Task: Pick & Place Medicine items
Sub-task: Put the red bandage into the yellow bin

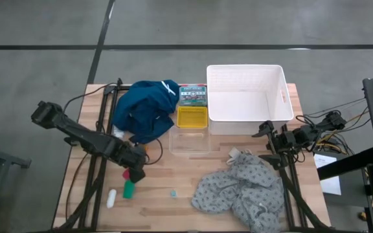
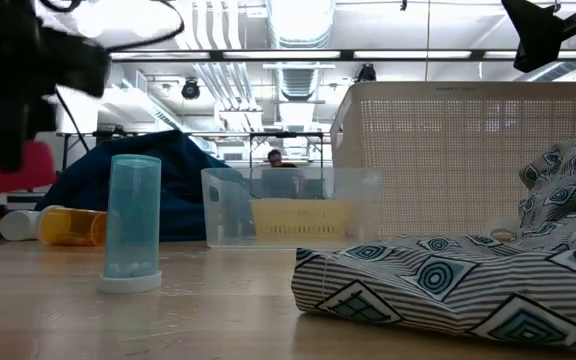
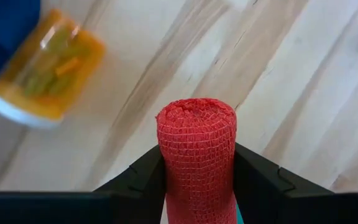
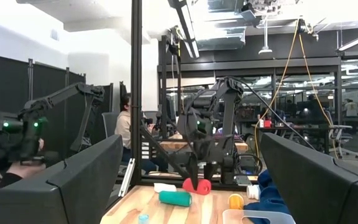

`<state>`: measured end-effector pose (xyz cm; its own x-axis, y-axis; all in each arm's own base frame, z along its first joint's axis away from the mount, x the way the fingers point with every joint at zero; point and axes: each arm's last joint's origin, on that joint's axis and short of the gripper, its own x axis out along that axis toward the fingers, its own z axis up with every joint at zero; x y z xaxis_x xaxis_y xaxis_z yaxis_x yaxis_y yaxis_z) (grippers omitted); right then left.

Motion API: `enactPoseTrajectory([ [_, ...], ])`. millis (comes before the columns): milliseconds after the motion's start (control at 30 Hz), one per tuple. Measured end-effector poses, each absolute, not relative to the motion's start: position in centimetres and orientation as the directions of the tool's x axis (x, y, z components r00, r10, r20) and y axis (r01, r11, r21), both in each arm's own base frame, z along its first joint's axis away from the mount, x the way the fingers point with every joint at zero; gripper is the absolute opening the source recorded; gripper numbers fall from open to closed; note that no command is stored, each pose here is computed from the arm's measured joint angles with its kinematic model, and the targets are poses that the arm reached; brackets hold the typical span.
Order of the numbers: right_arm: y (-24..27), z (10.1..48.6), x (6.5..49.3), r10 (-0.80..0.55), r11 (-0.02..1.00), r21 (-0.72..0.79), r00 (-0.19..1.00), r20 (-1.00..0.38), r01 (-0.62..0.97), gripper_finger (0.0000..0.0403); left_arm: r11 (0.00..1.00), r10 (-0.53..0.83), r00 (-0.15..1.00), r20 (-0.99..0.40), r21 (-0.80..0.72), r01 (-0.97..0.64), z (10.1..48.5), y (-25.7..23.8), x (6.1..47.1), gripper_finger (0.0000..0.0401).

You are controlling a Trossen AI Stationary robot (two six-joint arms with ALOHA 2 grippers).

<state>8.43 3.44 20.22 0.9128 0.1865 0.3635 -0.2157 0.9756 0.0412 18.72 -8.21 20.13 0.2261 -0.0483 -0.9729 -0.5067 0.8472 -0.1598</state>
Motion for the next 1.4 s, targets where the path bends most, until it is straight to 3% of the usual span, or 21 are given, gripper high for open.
enactPoseTrajectory([
  [567,3.4,20.2,8.4,0.186,0.976,0.041,0.913,0.364,-0.216,0.0380,0.944,-0.010,0.427,-0.904,-0.149,-0.294,24.7,-5.7,22.2,0.0158],
  [1167,3.4,20.2,8.4,0.187,0.976,0.041,0.912,0.364,-0.216,0.0380,0.977,0.105,0.667,-0.738,-0.049,-0.208,29.1,0.7,25.4,0.0157],
  [1400,3.4,20.2,8.4,0.187,0.976,0.041,0.912,0.364,-0.216,0.0380,0.965,0.176,0.727,-0.663,-0.029,-0.260,29.9,4.0,25.9,0.0157],
])
